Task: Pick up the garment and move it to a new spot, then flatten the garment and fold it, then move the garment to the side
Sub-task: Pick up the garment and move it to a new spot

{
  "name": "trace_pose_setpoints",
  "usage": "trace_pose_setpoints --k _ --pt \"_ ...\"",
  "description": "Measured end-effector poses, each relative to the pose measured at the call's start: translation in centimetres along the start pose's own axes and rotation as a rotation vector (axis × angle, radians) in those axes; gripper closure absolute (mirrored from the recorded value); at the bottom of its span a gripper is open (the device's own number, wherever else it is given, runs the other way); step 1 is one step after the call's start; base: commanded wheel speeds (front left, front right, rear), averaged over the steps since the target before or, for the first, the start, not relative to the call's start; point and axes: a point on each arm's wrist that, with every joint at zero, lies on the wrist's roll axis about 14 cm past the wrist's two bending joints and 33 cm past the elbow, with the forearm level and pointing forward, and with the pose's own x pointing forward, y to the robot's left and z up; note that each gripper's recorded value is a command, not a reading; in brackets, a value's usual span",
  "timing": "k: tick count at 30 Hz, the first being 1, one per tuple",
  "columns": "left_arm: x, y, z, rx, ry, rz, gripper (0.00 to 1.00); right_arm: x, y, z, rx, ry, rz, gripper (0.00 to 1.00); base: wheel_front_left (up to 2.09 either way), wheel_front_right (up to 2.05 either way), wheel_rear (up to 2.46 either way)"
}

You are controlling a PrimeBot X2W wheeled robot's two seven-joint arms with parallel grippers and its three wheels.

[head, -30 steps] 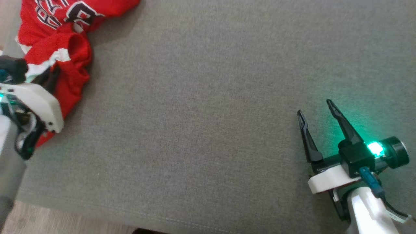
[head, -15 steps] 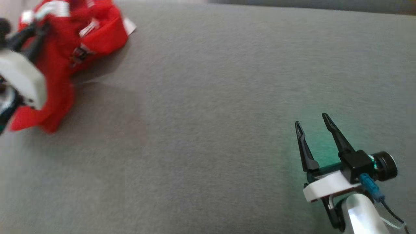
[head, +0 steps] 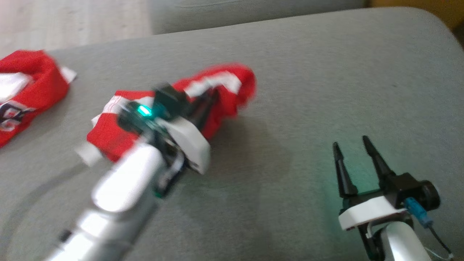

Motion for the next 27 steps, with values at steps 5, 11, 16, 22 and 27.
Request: trace_pose_setpoints --k 5,11,16,22,27 --pt "3.4 -5.0 -2.4 -0.055 0.005 -0.074 1.0 -1.5 -1.0 -0.9 0.022 0.029 -0.043 0.0 0.0 0.0 0.0" --pt "5.9 -7.0 -3.5 -0.06 0.019 -0.092 1.0 -2.5 -1.5 -2.1 0.03 0.068 -0.066 0.0 0.0 0.0 0.0" --pt "7.6 -7.2 -2.5 -0.072 -0.017 -0.089 0.52 -2.8 -1.3 -2.9 0.033 0.098 -0.066 0.0 0.0 0.0 0.0" --pt "7.7 -8.1 -3.3 -0.11 0.001 -0.108 0.0 -1.5 -1.2 -3.1 0.038 0.102 -0.054 0.0 0.0 0.0 0.0" --pt "6.8 -5.4 -3.4 -0.116 -0.048 -0.02 0.0 -0.3 -1.0 -2.7 0.038 0.086 -0.039 0.0 0.0 0.0 0.0"
